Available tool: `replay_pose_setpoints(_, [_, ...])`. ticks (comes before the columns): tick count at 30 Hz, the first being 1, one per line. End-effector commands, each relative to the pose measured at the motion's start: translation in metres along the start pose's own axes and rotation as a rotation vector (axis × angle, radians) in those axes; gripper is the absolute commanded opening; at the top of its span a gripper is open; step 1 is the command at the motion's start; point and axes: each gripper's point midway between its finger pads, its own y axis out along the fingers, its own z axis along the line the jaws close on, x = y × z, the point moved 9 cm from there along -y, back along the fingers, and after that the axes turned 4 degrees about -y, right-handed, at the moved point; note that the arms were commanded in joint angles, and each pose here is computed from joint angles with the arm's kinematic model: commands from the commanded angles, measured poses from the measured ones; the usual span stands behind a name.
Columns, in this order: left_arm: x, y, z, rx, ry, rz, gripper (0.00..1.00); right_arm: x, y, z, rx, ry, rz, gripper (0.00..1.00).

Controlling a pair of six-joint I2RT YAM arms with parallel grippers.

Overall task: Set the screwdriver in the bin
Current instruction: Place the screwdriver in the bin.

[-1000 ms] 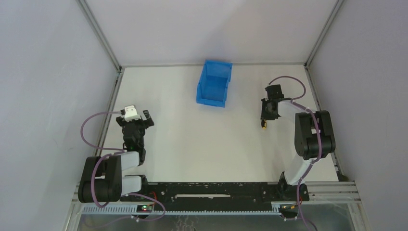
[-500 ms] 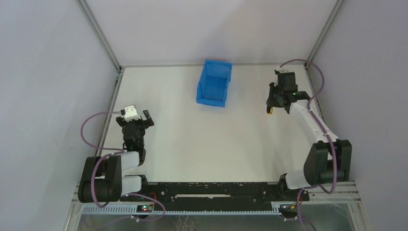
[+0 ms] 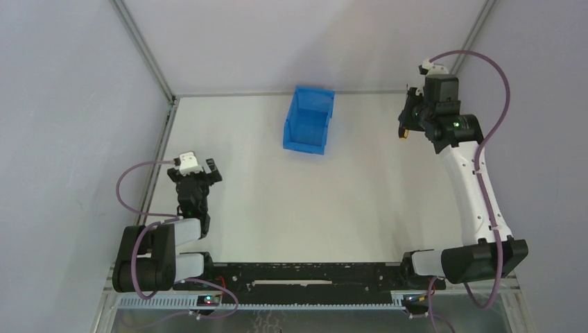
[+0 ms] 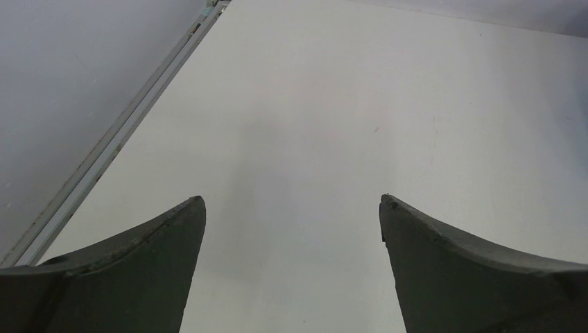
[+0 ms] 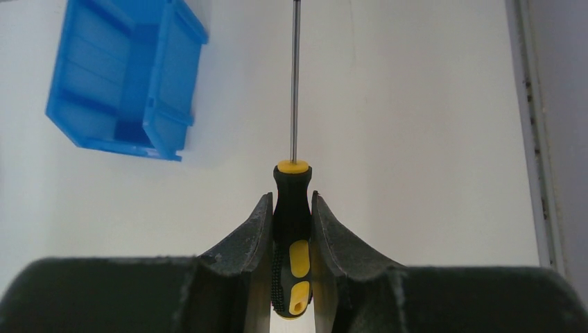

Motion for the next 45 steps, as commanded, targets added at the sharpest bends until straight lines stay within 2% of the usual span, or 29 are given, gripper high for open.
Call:
replay_pose_setpoints(1, [0.018,0.008,0.000,0.010,0.003,-0.073,1.00,0.015,-0.023,0.004,-0.002,-0.025,-0.006,0.22])
replay_pose_setpoints(7, [0.018,0.008,0.000,0.010,0.004,-0.073,1.00,0.019,-0.019,0.018,0.015,-0.034,0.006,0.22])
replay_pose_setpoints(13, [0.019,0.008,-0.001,0.010,0.003,-0.074,1.00,0.020,-0.003,0.053,0.062,-0.038,0.007,0.21])
replay_pose_setpoints(20, [0.018,0.008,0.000,0.011,0.003,-0.073,1.00,0.024,0.028,0.102,0.105,-0.056,0.038,0.21])
replay_pose_setpoints(35, [0.018,0.008,-0.001,0.010,0.003,-0.073,1.00,0.046,0.086,0.212,0.201,-0.024,0.020,0.18])
replay_pose_setpoints(45, [0.018,0.008,0.000,0.010,0.003,-0.073,1.00,0.036,0.128,0.248,0.228,0.021,-0.007,0.17])
